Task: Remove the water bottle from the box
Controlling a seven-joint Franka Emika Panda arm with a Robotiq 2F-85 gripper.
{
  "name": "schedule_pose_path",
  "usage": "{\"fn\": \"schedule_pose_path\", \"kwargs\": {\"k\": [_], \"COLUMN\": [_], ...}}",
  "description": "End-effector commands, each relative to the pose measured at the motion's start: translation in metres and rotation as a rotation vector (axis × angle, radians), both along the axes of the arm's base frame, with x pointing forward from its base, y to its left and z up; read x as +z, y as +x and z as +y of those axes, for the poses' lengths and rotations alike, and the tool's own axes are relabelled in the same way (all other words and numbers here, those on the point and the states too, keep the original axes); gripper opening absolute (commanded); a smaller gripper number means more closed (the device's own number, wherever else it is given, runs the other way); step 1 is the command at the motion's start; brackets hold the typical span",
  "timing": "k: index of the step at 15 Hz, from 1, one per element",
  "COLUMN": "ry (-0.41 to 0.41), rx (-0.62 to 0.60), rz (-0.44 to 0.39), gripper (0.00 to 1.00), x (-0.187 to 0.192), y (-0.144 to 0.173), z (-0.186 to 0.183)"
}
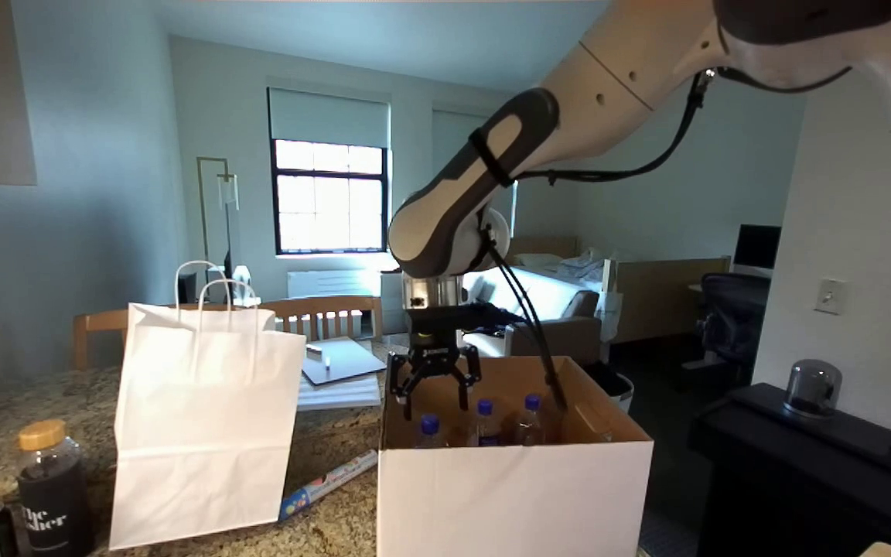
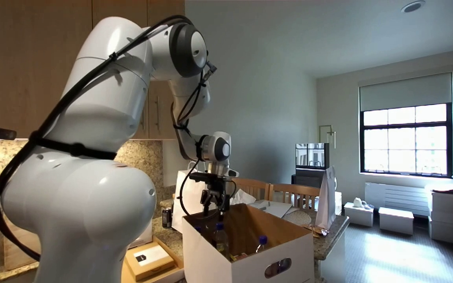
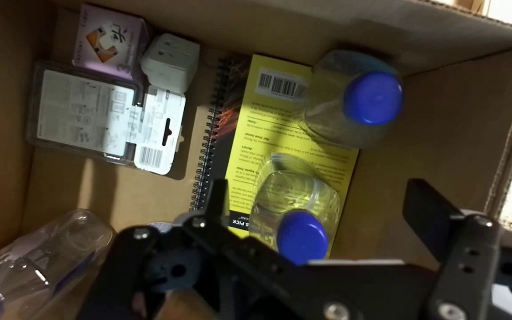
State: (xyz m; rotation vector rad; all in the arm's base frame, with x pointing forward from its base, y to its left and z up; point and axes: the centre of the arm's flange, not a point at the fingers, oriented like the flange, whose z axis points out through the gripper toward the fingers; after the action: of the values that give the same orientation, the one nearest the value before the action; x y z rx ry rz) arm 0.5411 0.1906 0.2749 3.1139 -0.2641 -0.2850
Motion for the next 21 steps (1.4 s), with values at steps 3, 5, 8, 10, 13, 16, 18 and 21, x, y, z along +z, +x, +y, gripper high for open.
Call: {"fn": "schedule_pose_path", "kwargs": {"k": [3, 5, 8, 10, 13, 16, 18, 21], "ry": [-0.048, -0.053, -0.057, -0.054, -0.052, -0.048, -0.04, -0.021], "rx": [0.01, -0.002, -0.015, -0.022, -0.024, -0.042, -0.062, -0.092], "rz": [0.055, 0.068, 0.086, 0.108, 0.139, 0.174, 0.19, 0.215], "gripper": [1.0, 1.0, 0.74, 0.6, 0.41, 0.21, 0.17, 0.16], "x": [-0.046, -0.055, -0.062, -0.062, -0.059, -0.058, -0.057, -0.053], "y": [0.031, 0.038, 0.043, 0.041, 0.037, 0.033, 0.031, 0.027], "z": [0.002, -0.003, -0.007, -0.008, -0.01, -0.015, -0.019, -0.028]}}
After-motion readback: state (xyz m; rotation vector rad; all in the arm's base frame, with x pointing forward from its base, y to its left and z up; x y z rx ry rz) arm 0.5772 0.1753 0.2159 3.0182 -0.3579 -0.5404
